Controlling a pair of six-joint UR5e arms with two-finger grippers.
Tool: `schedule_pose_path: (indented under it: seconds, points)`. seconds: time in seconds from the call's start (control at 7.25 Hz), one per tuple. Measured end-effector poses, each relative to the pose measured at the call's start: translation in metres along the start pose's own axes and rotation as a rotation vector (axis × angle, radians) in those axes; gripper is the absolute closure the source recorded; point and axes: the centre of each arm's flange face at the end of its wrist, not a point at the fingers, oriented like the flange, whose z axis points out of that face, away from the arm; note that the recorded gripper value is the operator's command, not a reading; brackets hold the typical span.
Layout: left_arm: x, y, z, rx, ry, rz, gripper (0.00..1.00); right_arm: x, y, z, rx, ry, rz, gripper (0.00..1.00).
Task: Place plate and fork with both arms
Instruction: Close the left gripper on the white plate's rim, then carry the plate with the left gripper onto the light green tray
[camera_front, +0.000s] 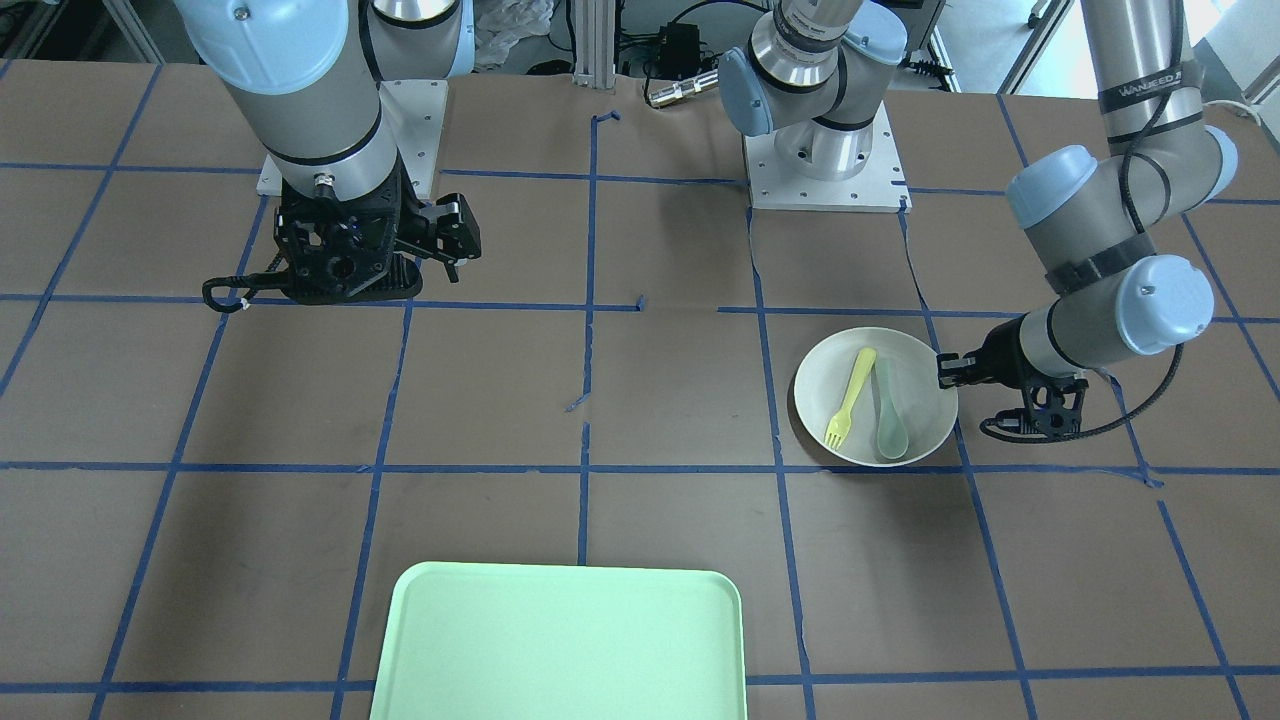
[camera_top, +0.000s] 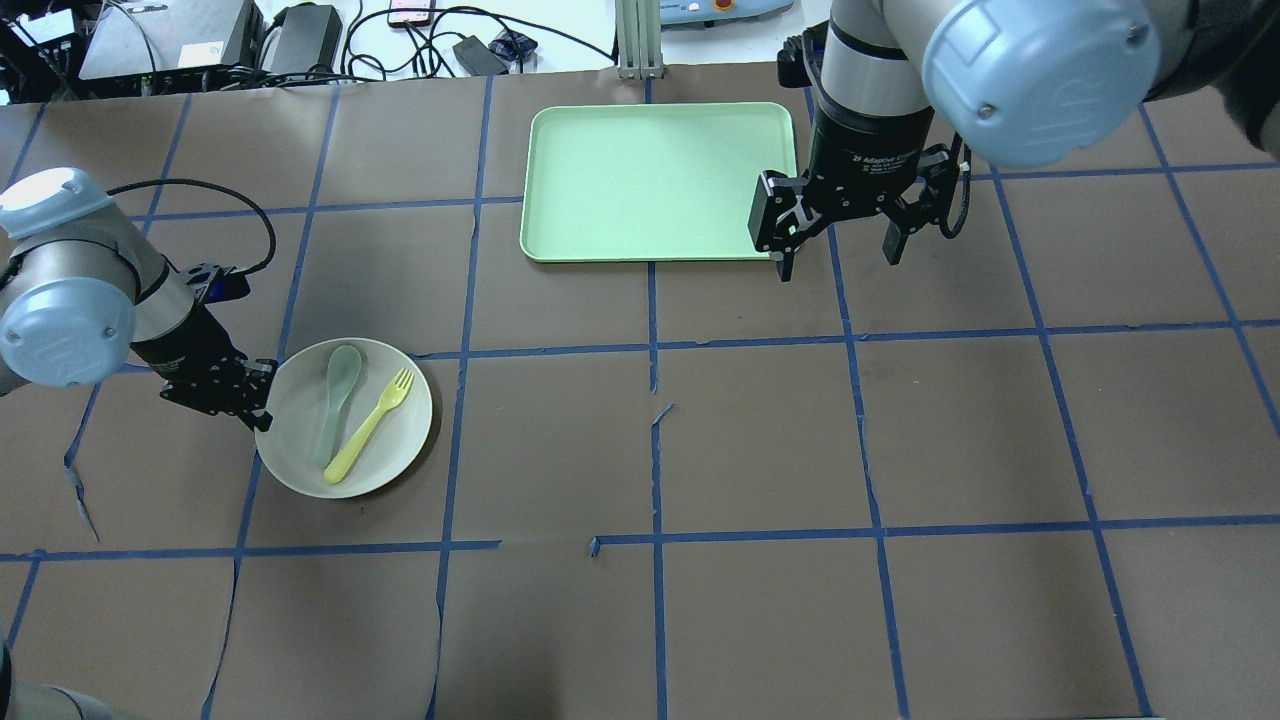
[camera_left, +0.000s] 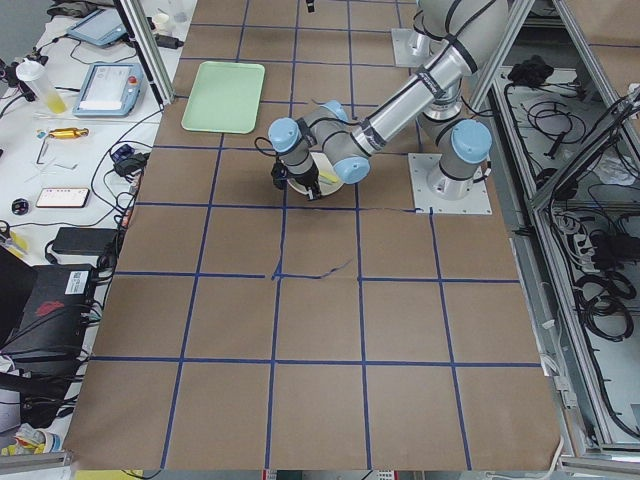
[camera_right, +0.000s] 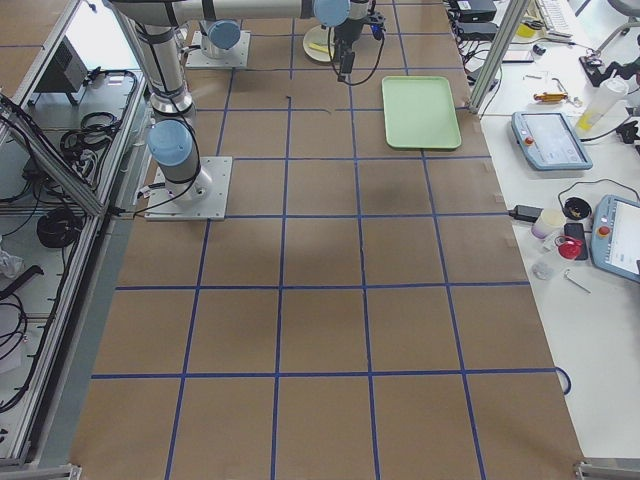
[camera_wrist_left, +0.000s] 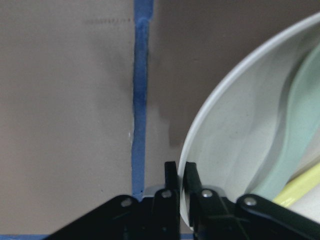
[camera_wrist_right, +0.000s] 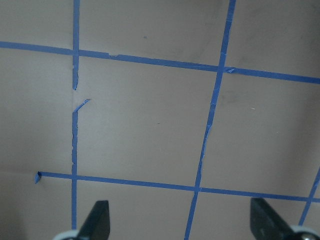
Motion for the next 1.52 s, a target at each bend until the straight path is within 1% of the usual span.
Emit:
schedule_pose_path:
  seconds: [0.28, 0.41, 0.55, 0.69, 0.83, 1.1, 1.24, 1.38, 1.52]
  points:
    - [0.001, -0.007, -0.024, -0.006, 0.054, 0.001, 1.00, 0.000, 0.000, 0.000, -0.001, 0.000, -0.002, 0.00]
    - [0.002, -0.011, -0.033, 0.001, 0.091, -0.001, 1.00, 0.000, 0.000, 0.000, -0.001, -0.002, -0.002, 0.00]
    - [0.005, -0.013, -0.039, 0.013, 0.135, -0.008, 1.00, 0.000, 0.000, 0.000, -0.001, -0.003, -0.004, 0.00]
    - [0.010, -0.016, -0.043, 0.026, 0.190, -0.039, 1.00, 0.000, 0.000, 0.000, -0.001, -0.002, -0.008, 0.00]
    - [0.016, -0.019, -0.047, 0.037, 0.251, -0.103, 1.00, 0.000, 0.000, 0.000, -0.001, -0.001, -0.009, 0.00]
    - [0.036, -0.032, -0.062, 0.055, 0.375, -0.314, 1.00, 0.000, 0.000, 0.000, 0.000, 0.000, -0.011, 0.00]
    - [0.055, -0.042, -0.070, 0.064, 0.398, -0.359, 1.00, 0.000, 0.000, 0.000, 0.001, 0.001, -0.011, 0.00]
    - [0.082, -0.059, -0.076, 0.084, 0.401, -0.370, 1.00, 0.001, 0.000, -0.001, 0.001, 0.001, -0.011, 0.00]
    - [0.115, -0.081, -0.080, 0.115, 0.406, -0.358, 1.00, 0.001, 0.000, -0.001, 0.002, 0.002, -0.012, 0.00]
